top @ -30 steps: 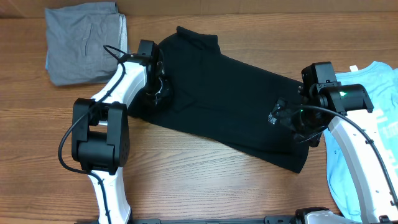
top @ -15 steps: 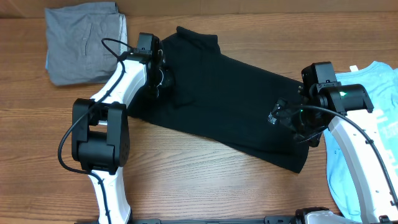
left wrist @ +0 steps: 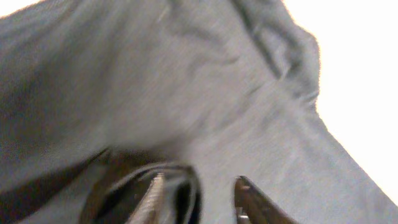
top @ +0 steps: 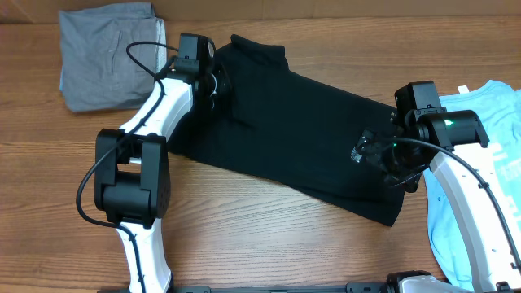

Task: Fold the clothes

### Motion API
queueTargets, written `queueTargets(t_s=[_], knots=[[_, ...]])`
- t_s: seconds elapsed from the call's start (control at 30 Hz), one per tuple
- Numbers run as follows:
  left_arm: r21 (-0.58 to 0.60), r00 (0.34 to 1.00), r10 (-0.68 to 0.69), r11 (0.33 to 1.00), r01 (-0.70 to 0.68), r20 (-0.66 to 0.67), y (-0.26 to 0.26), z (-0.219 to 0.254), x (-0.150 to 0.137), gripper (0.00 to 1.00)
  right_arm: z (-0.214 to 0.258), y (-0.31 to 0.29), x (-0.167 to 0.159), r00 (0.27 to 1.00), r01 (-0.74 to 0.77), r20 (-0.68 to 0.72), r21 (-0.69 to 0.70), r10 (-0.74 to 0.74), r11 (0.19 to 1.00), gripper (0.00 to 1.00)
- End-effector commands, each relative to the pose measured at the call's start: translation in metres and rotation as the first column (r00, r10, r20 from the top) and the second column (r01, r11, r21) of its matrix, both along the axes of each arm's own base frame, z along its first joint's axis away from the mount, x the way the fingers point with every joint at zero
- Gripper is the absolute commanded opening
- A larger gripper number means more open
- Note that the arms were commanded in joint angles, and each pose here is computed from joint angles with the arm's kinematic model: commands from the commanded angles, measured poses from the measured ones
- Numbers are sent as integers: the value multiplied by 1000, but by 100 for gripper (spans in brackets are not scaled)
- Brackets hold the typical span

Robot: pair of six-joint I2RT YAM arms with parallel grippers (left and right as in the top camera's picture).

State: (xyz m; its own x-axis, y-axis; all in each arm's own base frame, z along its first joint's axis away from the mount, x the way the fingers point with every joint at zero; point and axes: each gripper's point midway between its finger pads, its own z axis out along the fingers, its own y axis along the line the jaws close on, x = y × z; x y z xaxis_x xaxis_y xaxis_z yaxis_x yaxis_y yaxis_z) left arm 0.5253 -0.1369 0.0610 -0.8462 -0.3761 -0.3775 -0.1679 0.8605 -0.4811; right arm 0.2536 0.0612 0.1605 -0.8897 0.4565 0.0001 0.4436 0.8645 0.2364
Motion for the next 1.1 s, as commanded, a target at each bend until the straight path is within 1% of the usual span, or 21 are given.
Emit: queueTargets(t_s=[0.0,0.03,0.07,0.13,0.23,0.27,0.33,0.37,0.47,0.63,0.73,0.97,1.07], knots=[[-21,998,-21,1000,22,61,-20,8,12,56,4,1,0,1000,-4,22,0,4,1000,96],[-22,996,-30,999,32,83,-24,11,14,69,4,1,0,1000,-4,22,0,4,1000,96],[-20,994,-40,999,42,98,-27,13,16,80,4,1,0,1000,-4,22,0,4,1000,96],[-19,992,-53,998,55,114,-29,16,18,80,4,1,-1,1000,-4,19,0,4,1000,96],[-41,993,-73,996,77,92,-32,14,12,80,4,1,-3,1000,-4,12,-1,4,1000,96],[-52,994,-80,995,84,71,-32,13,9,78,4,1,-3,1000,-4,11,-1,4,1000,96],[-62,996,-84,995,82,-18,-27,9,-6,78,4,1,-3,1000,-4,12,-1,4,1000,96],[-54,995,-83,995,80,-59,-22,6,-14,77,4,1,-2,1000,-4,13,-1,4,1000,98],[-28,987,-110,994,107,-120,-17,2,-28,76,4,1,-1,1000,-4,20,0,4,1000,100],[-10,971,-133,991,134,-198,-16,-6,-47,79,5,1,3,999,-4,34,2,4,1000,100],[-7,965,-151,988,153,-213,-22,-8,-53,80,5,1,4,999,-4,39,2,4,1000,100],[0,958,-211,977,215,-195,-53,-10,-59,81,5,1,4,999,-4,38,2,4,1000,100],[28,957,-221,973,230,-189,-62,-17,-59,82,5,1,3,999,-4,37,2,4,1000,100]])
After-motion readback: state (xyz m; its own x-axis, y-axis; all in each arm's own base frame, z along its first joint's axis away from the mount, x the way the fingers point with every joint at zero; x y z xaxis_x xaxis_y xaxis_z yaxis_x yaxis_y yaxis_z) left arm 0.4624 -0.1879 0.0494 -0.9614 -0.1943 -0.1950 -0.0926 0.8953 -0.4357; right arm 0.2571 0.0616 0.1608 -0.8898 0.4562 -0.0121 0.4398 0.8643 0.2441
